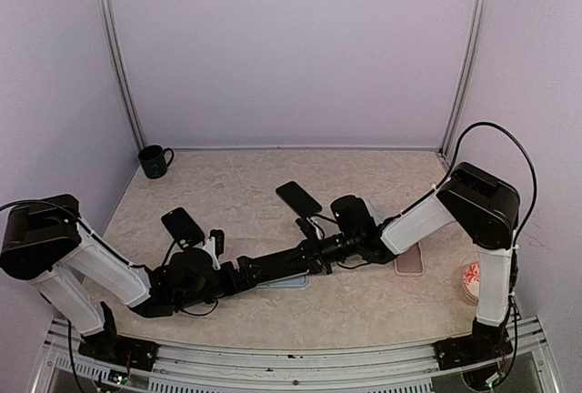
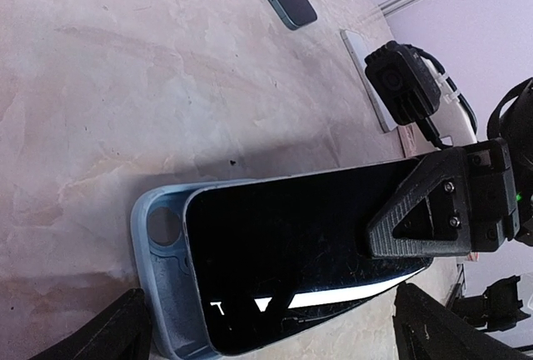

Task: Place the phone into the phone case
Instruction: Install the phone into the phone case.

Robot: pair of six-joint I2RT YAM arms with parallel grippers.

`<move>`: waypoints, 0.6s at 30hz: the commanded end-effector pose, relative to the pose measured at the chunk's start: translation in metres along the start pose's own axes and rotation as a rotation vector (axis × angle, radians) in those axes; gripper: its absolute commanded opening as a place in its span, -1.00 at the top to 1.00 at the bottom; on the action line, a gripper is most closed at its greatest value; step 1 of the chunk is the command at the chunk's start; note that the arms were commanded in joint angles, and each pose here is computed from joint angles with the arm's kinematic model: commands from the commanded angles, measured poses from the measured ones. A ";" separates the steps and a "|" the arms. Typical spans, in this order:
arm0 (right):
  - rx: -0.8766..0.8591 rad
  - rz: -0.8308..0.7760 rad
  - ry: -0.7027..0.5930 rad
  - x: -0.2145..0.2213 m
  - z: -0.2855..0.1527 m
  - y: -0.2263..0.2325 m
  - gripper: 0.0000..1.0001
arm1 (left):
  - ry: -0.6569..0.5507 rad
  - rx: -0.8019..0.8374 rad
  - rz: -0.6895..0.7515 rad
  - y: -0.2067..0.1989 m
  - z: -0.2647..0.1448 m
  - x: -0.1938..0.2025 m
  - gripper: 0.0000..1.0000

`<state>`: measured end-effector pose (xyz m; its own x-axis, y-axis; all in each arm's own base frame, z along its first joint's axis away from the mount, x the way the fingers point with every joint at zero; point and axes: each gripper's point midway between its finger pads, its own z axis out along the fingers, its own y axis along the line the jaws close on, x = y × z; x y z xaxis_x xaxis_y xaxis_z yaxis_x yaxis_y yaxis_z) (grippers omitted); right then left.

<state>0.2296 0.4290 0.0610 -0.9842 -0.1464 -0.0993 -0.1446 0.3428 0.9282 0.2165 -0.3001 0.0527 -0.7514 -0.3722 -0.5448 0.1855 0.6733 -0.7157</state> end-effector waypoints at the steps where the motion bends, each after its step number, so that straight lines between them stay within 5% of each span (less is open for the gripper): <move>1: -0.016 0.008 0.002 0.000 0.000 -0.004 1.00 | 0.004 0.037 0.007 -0.011 0.003 0.001 -0.98; 18: 0.002 0.070 -0.001 -0.004 0.003 -0.017 1.00 | 0.012 0.065 0.005 -0.017 0.005 0.003 -0.98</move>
<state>0.2335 0.4270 0.0547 -0.9890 -0.1316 -0.0678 -0.1099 0.3456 0.9319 0.2158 -0.3022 0.0502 -0.7561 -0.3673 -0.5417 0.1890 0.6699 -0.7180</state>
